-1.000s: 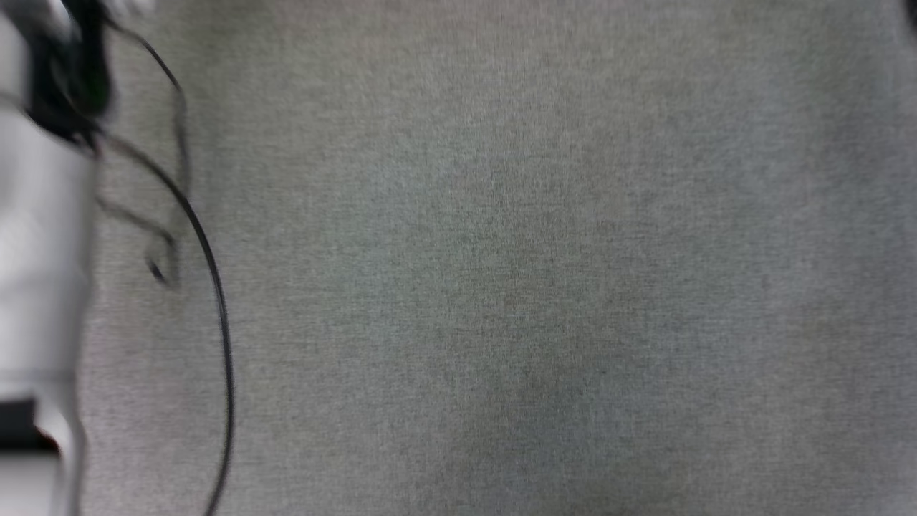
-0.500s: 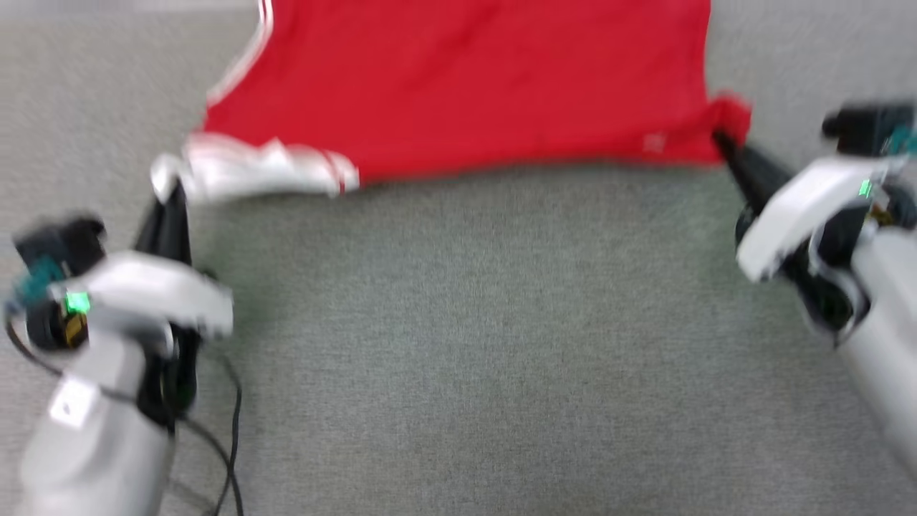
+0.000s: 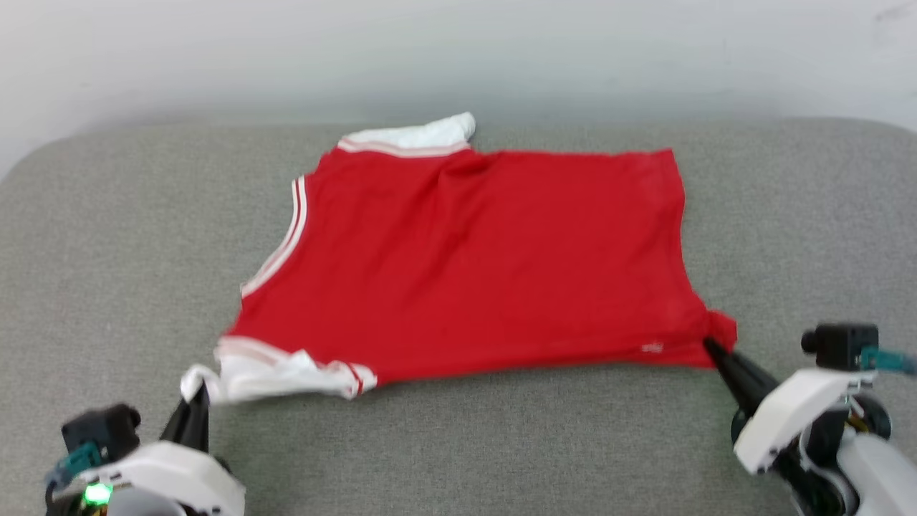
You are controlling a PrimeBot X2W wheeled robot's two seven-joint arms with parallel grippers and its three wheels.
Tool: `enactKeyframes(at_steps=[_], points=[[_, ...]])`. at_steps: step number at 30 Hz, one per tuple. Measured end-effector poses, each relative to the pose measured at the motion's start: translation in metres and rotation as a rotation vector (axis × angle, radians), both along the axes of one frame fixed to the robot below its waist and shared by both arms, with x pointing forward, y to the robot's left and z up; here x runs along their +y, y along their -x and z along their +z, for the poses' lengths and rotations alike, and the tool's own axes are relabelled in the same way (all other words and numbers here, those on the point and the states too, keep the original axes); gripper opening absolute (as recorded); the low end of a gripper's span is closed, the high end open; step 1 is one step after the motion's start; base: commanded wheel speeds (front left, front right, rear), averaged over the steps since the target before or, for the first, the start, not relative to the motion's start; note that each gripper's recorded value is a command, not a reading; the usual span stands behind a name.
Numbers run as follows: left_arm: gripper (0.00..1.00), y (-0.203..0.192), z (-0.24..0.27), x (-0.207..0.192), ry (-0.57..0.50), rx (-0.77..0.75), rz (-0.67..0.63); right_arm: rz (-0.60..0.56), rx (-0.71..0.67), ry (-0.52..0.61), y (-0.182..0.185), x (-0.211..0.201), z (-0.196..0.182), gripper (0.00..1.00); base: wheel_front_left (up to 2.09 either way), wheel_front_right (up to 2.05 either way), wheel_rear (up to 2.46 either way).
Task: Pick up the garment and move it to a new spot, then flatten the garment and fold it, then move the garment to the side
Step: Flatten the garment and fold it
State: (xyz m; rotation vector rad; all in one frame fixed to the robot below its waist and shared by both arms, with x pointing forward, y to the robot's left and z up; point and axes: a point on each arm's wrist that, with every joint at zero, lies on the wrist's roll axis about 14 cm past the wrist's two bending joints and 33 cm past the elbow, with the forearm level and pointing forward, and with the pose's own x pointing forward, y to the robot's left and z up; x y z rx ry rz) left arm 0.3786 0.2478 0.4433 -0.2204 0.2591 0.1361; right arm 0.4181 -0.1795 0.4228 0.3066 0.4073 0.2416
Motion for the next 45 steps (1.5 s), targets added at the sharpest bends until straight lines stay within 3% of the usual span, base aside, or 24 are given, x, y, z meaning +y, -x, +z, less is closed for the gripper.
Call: enactKeyframes(at_steps=[12, 19, 34, 45], points=[[0.0, 0.08, -0.017, 0.008, 0.061, 0.149, 0.067, -0.039, 0.14, -0.035, 0.084, -0.003, -0.033, 0.0, 0.0, 0.0, 0.0], [0.0, 0.088, -0.012, 0.007, 0.068, 0.16, 0.07, -0.062, 0.163, -0.035, 0.102, -0.005, -0.031, 0.0, 0.0, 0.0, 0.0], [0.0, -0.006, 0.022, -0.017, 0.052, 0.021, -0.053, -0.06, 0.07, 0.092, 0.04, -0.005, 0.004, 0.0, 0.0, 0.0, 0.0], [0.0, -0.054, 0.005, -0.029, 0.056, 0.022, -0.099, -0.03, 0.106, 0.112, 0.005, 0.005, -0.013, 0.0, 0.0, 0.0, 0.0]])
